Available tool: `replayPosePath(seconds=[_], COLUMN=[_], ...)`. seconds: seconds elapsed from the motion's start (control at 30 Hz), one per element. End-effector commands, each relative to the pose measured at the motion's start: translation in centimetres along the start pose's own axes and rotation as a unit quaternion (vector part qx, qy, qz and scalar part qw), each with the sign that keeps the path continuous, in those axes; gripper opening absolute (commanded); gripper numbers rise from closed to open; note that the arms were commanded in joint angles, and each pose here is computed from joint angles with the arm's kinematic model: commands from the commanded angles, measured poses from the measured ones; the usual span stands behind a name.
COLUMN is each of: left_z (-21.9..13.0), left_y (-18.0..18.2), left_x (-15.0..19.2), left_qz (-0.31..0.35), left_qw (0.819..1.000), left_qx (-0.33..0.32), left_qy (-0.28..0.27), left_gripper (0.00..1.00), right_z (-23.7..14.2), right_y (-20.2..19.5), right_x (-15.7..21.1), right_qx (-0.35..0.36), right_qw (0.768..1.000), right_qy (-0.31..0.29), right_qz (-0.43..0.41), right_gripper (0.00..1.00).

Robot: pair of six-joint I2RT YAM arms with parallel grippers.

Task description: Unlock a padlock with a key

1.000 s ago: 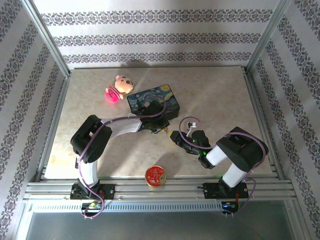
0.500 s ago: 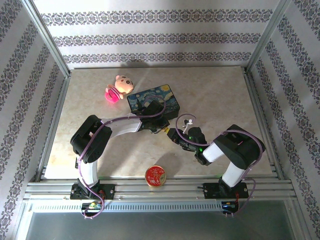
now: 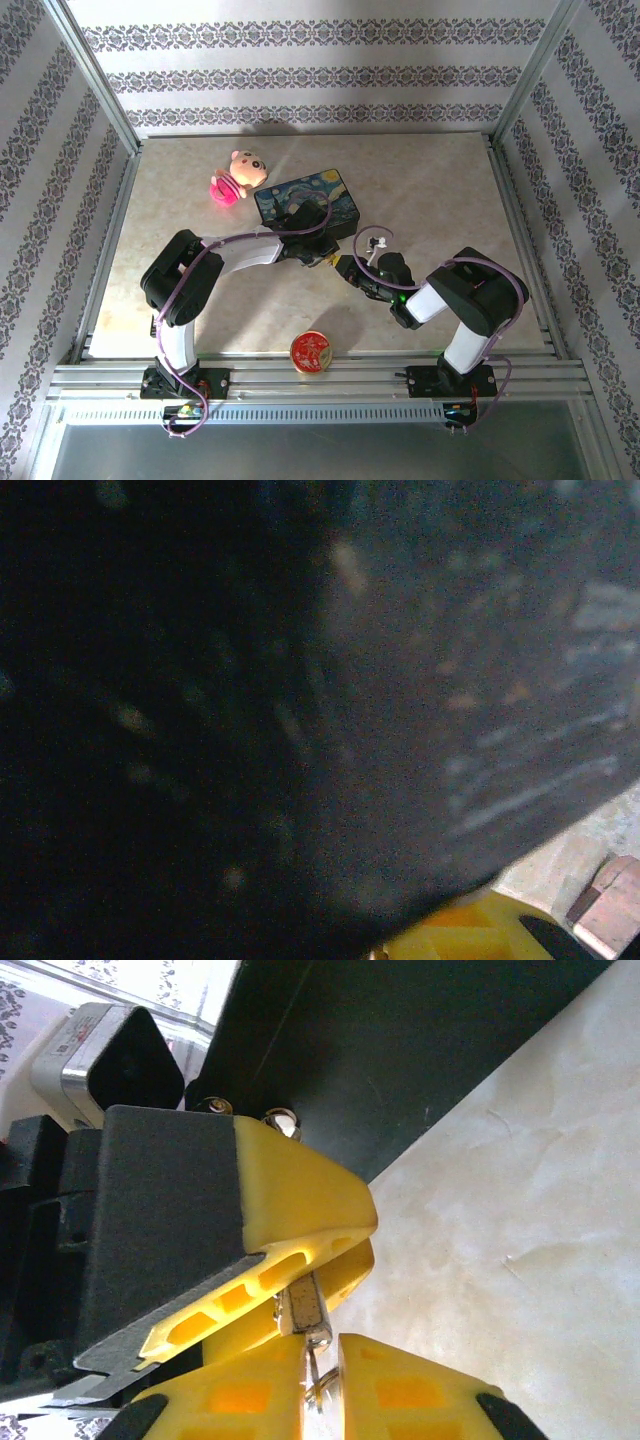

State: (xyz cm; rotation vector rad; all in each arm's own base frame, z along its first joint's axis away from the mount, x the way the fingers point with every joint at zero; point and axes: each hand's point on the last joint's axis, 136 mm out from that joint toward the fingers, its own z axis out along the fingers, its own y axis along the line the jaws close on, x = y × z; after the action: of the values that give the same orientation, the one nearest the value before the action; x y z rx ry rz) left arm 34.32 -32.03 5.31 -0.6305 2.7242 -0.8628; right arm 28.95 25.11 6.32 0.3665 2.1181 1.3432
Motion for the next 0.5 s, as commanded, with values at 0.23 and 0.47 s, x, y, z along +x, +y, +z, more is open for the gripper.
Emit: replayPosePath(seconds=[0.23,0.47], left_z=[0.0,-0.3], left_y=[2.3,2.3], left_x=[3.2,3.0], left_qz=[-0.022,-0.018], left_qw=[0.996,0.996], left_qx=[-0.031,-0.034], left_qy=[0.076,0.077], left_gripper=[0.21,0.21], right_z=[-2.1,-6.3], right_y=[-0.2,1.1], right_x=[-0.1,-0.9], right_qx=[0.064,0.232], right_qw=[0.994,0.935], right_qy=[-0.017,-0.003], right_qz=[-0.089,-0.268], right_gripper=[0.25,0.27])
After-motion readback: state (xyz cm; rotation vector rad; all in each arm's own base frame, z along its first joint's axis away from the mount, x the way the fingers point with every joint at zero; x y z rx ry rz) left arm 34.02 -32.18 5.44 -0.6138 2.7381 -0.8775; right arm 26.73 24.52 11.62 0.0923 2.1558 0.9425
